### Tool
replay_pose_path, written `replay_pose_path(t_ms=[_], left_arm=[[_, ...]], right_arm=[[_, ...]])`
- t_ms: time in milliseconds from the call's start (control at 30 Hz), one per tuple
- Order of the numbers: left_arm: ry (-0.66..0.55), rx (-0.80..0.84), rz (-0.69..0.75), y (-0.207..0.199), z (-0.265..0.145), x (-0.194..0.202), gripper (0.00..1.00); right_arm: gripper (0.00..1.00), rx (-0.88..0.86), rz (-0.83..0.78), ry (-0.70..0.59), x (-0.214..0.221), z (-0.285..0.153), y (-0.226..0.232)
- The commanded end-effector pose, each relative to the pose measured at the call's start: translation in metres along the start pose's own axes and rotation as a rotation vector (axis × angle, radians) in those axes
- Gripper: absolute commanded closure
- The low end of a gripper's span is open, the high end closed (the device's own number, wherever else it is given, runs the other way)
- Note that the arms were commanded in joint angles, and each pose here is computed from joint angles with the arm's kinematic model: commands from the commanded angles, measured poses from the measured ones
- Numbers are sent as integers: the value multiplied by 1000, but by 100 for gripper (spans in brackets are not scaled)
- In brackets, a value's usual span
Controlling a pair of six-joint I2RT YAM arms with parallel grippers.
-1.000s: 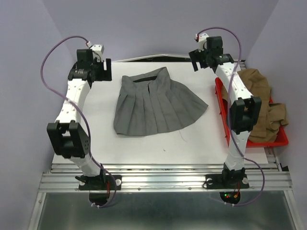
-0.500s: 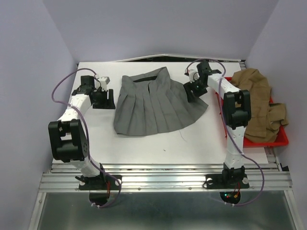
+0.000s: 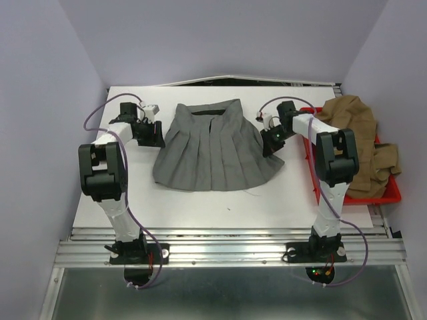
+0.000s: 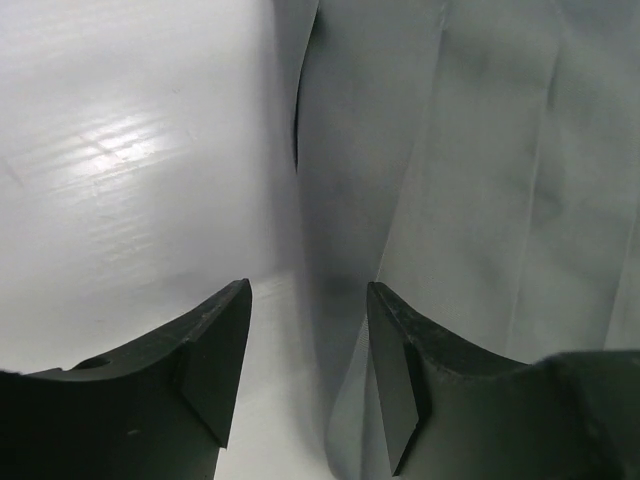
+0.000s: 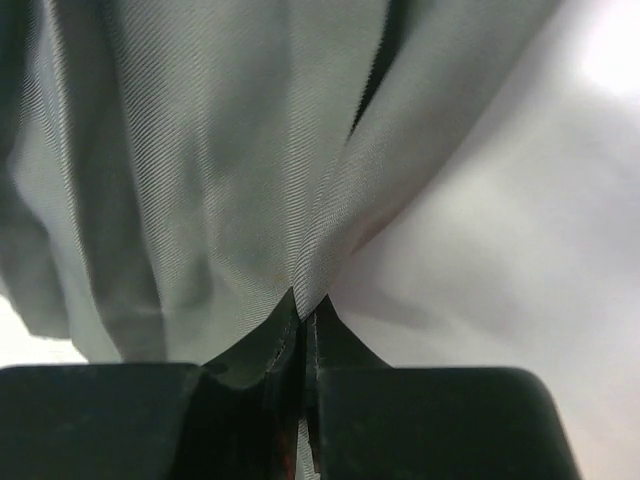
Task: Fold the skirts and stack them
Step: Flatten the skirt out
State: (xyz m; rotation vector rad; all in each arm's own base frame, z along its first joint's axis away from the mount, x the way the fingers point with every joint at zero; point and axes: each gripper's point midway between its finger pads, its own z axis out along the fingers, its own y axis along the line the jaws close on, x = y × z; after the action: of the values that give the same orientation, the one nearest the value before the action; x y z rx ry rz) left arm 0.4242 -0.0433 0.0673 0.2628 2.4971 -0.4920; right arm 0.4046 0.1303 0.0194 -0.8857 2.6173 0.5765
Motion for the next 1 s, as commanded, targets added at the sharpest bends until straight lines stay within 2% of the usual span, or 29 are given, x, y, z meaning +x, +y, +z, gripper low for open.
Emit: replay_pose_path(t_ms=[0, 67, 200, 233, 267, 333, 400, 433, 467, 500, 567, 600, 667, 700, 767, 800, 867, 900, 967], left_arm=[[40, 70, 47, -17, 14, 14, 42], [85, 87, 68, -23, 19, 35, 46], [163, 100, 78, -30, 15, 65, 77], [181, 98, 82, -30, 12, 71, 95], [235, 91, 70, -30, 7, 91, 100], [234, 80, 113, -33, -9, 97, 100], [236, 59, 173, -34, -32, 98, 100], [225, 46, 196, -34, -40, 94, 97], [220, 23, 217, -33, -50, 89, 91], [173, 15, 286, -36, -64, 75, 74], [84, -7, 354, -40, -83, 46, 55], [5, -24, 400, -45, -96, 26, 42], [-91, -23, 468, -52, -108, -2, 34], [-168, -26, 498, -57, -115, -28, 28], [-223, -29, 490, -58, -113, -51, 27], [-255, -43, 439, -54, -105, -72, 25], [-322, -57, 355, -52, -102, -106, 24], [-302, -50, 309, -45, -84, -108, 25], [-348, -33, 266, -45, -77, -128, 25]], right_arm=[[97, -127, 52, 189, 67, 10, 33], [97, -141, 54, 201, 74, 5, 40], [97, -192, 51, 231, 95, -9, 60], [97, -195, 48, 235, 98, -11, 63], [97, -198, 34, 239, 100, -13, 68], [97, -211, 25, 240, 106, -26, 78], [86, -192, 21, 233, 104, -40, 83], [79, -172, 17, 221, 100, -47, 83], [54, -144, 12, 205, 94, -52, 80], [44, -105, -3, 137, 75, -66, 79], [26, -58, -11, 55, 49, -81, 76], [25, -40, -8, 5, 34, -88, 75], [24, -2, -8, -104, -3, -109, 71], [22, 15, -12, -149, -19, -112, 66], [22, 39, 45, -205, -42, -117, 60], [23, 51, 51, -250, -62, -117, 53], [26, 33, 161, -286, -78, -108, 49], [27, 12, 193, -328, -93, -106, 53], [28, 16, 201, -330, -102, -91, 59]])
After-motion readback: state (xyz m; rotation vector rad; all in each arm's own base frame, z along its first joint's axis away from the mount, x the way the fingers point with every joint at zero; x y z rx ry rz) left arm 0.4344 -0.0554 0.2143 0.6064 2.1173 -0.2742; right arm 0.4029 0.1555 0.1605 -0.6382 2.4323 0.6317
